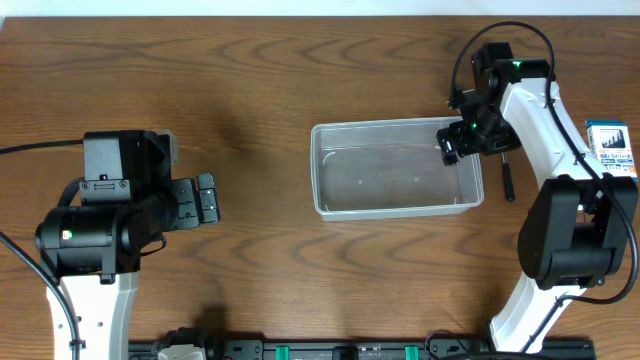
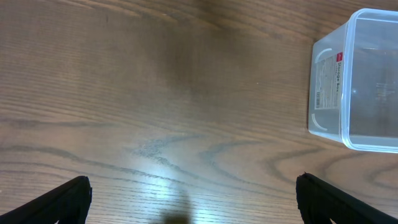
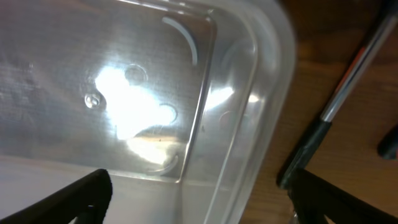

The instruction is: Pack container

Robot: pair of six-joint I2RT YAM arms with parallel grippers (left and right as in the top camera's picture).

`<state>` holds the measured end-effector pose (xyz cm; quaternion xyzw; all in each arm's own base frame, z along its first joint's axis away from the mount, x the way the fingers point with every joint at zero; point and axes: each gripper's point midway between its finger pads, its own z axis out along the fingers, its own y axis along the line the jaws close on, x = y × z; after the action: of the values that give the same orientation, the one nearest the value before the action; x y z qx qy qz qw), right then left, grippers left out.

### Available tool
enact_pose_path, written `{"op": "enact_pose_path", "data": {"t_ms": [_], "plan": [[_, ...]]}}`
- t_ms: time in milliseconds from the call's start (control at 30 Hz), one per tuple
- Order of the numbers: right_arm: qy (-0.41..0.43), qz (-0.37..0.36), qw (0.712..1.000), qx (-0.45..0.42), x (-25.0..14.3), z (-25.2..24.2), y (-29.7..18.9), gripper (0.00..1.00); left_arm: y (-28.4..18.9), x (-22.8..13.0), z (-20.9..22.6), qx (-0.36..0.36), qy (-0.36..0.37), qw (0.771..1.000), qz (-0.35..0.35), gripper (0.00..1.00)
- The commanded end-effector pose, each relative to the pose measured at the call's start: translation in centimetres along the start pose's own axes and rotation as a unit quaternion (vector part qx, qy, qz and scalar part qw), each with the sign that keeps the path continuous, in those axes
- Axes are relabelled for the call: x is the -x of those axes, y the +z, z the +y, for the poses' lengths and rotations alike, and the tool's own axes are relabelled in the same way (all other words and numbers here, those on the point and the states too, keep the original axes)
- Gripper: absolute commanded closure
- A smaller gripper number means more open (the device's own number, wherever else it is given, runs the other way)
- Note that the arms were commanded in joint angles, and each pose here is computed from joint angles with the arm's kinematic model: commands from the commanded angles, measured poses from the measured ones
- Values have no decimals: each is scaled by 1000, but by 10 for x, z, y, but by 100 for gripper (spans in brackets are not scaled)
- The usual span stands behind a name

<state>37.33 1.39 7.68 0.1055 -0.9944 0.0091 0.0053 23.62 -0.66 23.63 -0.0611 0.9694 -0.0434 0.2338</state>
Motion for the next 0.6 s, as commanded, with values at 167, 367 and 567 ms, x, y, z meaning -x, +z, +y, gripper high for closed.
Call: {"op": "enact_pose_path", "data": {"t_ms": [167, 367, 567], "plan": [[54, 4, 999, -5, -4, -11, 1, 31, -4, 2, 3, 8, -6, 1000, -7, 2], [61, 7, 998, -8, -6, -17, 2, 47, -4, 2, 3, 8, -6, 1000, -7, 2], [70, 9, 997, -8, -9, -24, 2, 66, -4, 2, 3, 8, -6, 1000, -7, 2]]}}
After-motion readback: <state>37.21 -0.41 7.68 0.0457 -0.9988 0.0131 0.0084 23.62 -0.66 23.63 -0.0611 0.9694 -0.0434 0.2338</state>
